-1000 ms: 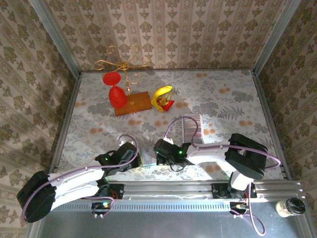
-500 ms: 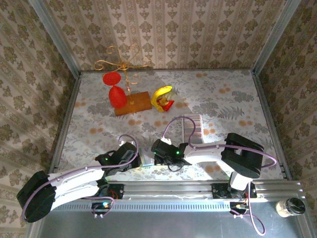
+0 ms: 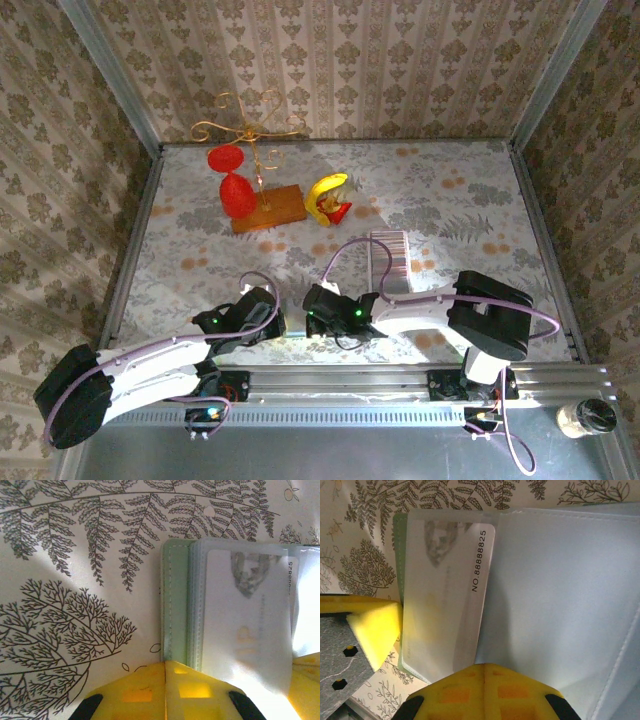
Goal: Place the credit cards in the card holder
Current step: Insert the credit card into the card slot.
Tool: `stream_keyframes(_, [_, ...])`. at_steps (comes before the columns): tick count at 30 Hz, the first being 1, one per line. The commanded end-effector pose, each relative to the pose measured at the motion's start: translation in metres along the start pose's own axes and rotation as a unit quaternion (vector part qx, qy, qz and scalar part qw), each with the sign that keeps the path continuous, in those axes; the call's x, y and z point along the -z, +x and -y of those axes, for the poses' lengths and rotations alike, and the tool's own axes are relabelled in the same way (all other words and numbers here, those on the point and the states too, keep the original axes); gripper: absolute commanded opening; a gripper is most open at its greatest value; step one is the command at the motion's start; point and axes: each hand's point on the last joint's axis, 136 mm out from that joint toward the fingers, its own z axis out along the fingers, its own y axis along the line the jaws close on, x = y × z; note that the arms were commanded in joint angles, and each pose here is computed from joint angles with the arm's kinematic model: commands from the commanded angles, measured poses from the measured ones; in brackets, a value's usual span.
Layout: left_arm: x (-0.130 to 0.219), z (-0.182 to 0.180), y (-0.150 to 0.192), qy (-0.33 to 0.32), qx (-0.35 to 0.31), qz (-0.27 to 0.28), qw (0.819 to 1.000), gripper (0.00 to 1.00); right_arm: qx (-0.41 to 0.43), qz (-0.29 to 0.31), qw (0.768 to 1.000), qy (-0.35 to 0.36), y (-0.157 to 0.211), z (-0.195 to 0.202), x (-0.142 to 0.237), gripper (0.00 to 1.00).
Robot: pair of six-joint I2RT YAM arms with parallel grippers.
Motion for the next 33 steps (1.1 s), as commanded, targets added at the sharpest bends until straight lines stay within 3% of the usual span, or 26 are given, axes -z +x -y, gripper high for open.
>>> stream_keyframes(1, [-0.002,-0.006,0.010,-0.007,-0.005,-0.015,1.000,0.08,-0.003,0.024,0.999,-0.025,-0.009,-0.013,0.013,0.05])
stream_keyframes(10, [0.000,-0.005,0.007,-0.012,-0.012,-0.012,1.000,0.09,0.027,0.067,0.997,0.040,-0.027,0.015,0.041,0.09])
stream_keyframes(18, [0.005,-0.006,0.001,-0.026,-0.017,-0.005,1.000,0.17,0.027,0.075,0.995,0.057,-0.036,0.029,0.056,0.14])
stream_keyframes(26, [0.014,-0.008,-0.006,-0.039,-0.023,0.008,0.999,0.24,0.023,0.065,0.997,0.033,-0.035,0.017,0.048,0.16])
stream_keyframes(33, [0.017,-0.008,-0.016,-0.029,-0.010,0.020,0.999,0.23,0.031,0.051,0.998,0.023,-0.046,0.001,0.029,0.10])
